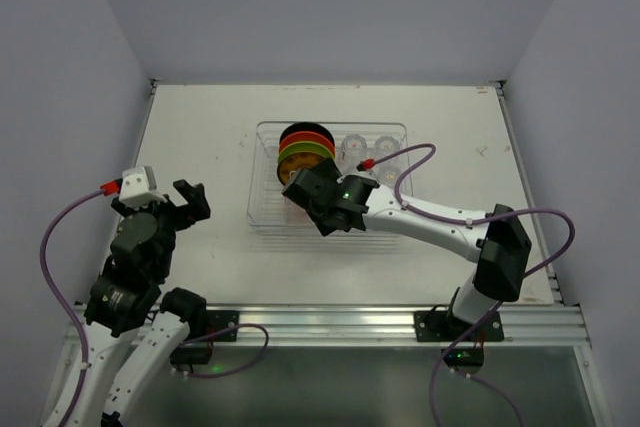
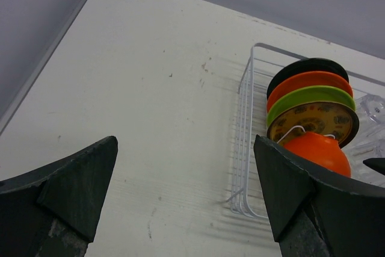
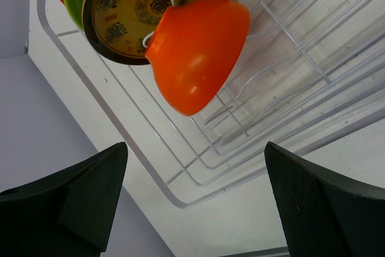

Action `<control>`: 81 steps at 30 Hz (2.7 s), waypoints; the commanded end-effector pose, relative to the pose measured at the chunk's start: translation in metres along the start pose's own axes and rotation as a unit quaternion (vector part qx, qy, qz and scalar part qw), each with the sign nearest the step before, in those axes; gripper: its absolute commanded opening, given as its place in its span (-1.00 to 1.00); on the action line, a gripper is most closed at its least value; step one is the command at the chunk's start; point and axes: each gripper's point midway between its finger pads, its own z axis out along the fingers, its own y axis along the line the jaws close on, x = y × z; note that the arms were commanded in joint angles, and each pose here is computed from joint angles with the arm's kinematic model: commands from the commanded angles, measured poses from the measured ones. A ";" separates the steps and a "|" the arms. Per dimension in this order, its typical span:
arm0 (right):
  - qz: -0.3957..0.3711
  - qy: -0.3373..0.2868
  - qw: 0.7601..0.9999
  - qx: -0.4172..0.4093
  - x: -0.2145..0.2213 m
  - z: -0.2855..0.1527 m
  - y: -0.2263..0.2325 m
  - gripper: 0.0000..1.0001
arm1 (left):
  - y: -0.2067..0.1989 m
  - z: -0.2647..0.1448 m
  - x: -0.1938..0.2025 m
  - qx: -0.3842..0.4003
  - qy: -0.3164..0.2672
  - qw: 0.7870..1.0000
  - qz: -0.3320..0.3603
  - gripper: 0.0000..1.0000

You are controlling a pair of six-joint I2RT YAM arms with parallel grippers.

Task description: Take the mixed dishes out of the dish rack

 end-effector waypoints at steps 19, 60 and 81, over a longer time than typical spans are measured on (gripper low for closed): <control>0.374 -0.021 0.925 -0.064 -0.005 0.037 0.075 0.91 | -0.011 -0.001 -0.009 0.029 -0.019 0.999 -0.003 1.00; 0.353 -0.047 0.900 -0.250 -0.014 0.059 0.083 0.96 | -0.023 -0.009 -0.012 0.072 -0.028 0.997 -0.002 1.00; 0.338 -0.074 0.893 -0.287 -0.031 0.056 0.077 0.87 | -0.025 -0.010 -0.013 0.079 -0.030 0.996 -0.002 1.00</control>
